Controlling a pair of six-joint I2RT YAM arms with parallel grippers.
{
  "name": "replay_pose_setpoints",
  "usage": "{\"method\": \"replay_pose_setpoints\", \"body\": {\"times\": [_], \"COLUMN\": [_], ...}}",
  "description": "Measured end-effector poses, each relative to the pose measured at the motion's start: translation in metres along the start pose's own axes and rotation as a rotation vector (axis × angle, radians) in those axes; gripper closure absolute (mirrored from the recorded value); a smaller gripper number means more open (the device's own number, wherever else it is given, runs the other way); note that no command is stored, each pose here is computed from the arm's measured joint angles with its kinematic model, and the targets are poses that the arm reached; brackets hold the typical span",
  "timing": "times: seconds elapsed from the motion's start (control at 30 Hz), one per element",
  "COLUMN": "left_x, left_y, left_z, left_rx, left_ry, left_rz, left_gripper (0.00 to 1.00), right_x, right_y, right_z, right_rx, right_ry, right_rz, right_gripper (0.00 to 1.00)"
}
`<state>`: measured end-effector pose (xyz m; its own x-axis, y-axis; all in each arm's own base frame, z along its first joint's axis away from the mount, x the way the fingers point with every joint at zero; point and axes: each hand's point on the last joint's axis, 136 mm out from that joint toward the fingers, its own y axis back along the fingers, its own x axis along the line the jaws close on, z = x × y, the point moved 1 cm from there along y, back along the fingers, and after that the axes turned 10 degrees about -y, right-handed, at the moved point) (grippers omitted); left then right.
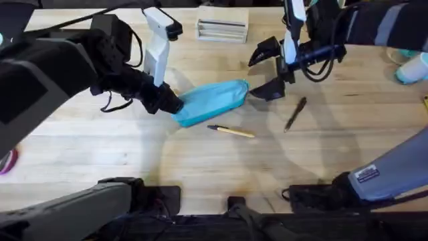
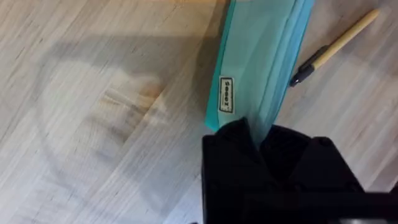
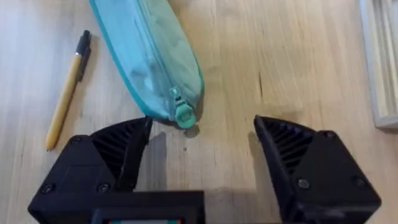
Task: Unzip the bag, pick up the pens from the table one at a time and place them inside, then zip the bag closed.
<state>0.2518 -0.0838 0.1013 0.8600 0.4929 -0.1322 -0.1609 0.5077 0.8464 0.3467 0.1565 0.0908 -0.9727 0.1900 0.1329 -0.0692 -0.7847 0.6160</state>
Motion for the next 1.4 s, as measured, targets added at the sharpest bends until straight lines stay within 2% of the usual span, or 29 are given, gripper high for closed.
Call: {"method": "replay_pose_setpoints", "body": {"times": [0.7,0.9,1.17,1.27,1.4], "left_x": [0.0000,0.0000,0.0001,0.0001,0.0001], "left_y": [0.0000,0.0000,0.0000,0.0000,0.0000], "left_z": [0.0000,0.0000,0.0000,0.0000,0.0000], "left_rx": [0.000,0.000,0.000,0.000,0.000], "left_ry": [0.000,0.000,0.000,0.000,0.000], "left_rz": [0.000,0.000,0.000,0.000,0.000], "left_gripper": [0.958,0.958,0.958,0.958,0.959], "right_x": [0.0006,0.0004,0.0010,0.0018,0.0024], "right_y": [-0.0061,-0.0061,-0.0066,-0.0075,-0.0082], "right_z": [0.0034,0.0035,0.0037,0.0043,0.0046], "right_rx": [-0.002,-0.002,-0.001,-0.001,0.001], "right_ry": [0.025,0.029,0.032,0.035,0.038], "right_rz": [0.005,0.005,0.007,0.010,0.011], "right_gripper": [0.009,0.111,0.113,0.244,0.298]}}
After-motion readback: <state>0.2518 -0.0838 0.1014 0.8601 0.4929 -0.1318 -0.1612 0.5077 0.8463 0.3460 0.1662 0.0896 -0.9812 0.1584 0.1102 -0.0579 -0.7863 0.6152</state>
